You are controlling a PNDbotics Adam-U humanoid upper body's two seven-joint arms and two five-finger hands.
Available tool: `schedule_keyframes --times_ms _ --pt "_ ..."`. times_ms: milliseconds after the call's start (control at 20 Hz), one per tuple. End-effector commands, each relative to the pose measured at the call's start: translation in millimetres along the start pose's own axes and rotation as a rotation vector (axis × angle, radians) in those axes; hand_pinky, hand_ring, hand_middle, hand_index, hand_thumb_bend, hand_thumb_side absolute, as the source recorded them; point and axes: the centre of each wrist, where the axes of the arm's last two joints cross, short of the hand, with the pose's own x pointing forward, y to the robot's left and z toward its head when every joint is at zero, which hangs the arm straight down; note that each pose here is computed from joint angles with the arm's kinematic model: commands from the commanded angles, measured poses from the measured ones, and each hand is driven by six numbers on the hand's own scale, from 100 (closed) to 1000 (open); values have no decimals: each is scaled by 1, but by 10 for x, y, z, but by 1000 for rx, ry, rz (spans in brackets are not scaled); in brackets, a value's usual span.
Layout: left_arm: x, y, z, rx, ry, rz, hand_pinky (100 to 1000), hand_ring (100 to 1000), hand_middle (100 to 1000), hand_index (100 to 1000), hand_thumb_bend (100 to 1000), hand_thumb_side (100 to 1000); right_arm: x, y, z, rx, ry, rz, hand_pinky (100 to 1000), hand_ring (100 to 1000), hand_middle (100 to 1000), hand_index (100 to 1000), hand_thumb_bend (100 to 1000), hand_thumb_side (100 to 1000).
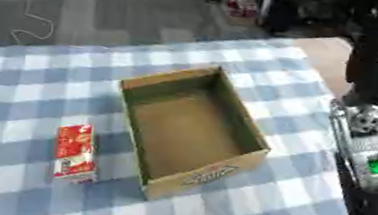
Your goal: Pick up objects on the table and place them in the box.
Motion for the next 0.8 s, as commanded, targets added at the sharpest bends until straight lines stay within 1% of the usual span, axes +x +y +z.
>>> schedule_keyframes --times_ms 50,350,450,650,800 --pt "36 42 -45 -6 -26 -14 420 530 622 775 153 1000 26 -35 -37 14 -22 2 393 433 502 614 100 1000" --pt "36 40 -41 -10 -24 -19 420 530 622 776 153 1000 24 -41 -35 17 -21 -2 393 433 503 614 100 1000" --pt "36 44 -44 -22 -22 -38 422 531 622 778 154 1000 24 -42 -37 17 -21 -1 394 433 503 614 100 1000" --pt "48 48 -71 -84 -10 -145 429 535 626 787 160 1000 21 -52 -52 3 -19 5 395 434 503 615 100 1000" --pt "58 50 -82 -179 -2 -242 441 548 645 801 168 1000 20 -57 -61 -8 -19 9 395 434 503 615 100 1000"
